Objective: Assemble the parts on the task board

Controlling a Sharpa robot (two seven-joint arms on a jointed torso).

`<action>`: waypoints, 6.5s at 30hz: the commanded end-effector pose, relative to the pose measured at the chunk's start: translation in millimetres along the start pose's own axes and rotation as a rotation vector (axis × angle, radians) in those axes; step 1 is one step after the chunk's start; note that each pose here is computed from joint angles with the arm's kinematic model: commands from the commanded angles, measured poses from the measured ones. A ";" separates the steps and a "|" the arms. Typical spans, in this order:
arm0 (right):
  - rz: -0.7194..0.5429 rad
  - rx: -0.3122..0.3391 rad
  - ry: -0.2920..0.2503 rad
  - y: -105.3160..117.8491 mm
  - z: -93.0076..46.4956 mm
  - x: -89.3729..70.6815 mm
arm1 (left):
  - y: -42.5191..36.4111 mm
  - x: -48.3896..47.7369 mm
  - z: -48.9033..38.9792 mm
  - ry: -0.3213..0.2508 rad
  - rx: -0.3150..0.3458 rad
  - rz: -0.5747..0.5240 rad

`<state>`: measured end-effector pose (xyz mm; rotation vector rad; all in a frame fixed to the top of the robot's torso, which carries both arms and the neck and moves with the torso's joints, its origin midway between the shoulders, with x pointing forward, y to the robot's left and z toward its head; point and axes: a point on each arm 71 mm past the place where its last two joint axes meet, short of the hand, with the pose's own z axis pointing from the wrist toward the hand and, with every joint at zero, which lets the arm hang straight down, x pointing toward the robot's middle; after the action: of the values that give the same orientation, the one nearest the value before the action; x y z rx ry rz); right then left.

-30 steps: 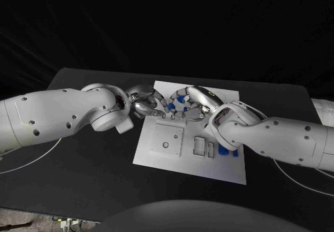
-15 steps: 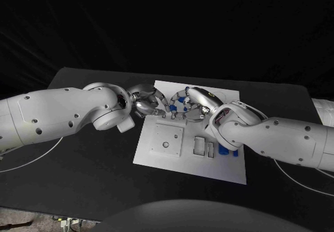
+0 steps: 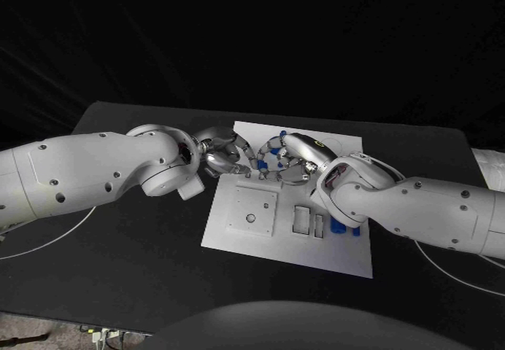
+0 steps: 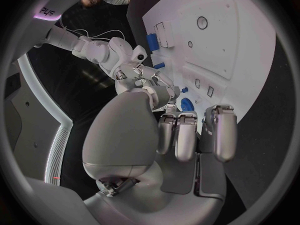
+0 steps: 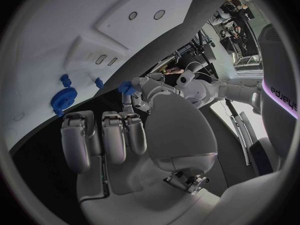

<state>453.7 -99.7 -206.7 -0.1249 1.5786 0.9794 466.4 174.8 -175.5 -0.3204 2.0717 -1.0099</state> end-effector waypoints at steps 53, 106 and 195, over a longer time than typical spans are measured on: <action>0.008 -0.018 -0.010 1.1 -1.3 -0.7 | -1.7 6.1 7.7 -0.019 0.019 0.112; 0.003 0.006 0.004 -3.2 -1.9 1.0 | -8.5 9.4 7.6 -0.037 0.058 0.096; 0.005 0.017 -0.044 -10.0 -2.6 0.2 | 1.0 8.3 9.2 -0.061 -0.010 0.154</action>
<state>458.5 -108.9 -213.0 -0.0801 1.5576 0.9552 468.3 167.6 -184.0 -0.2068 2.0115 -0.8969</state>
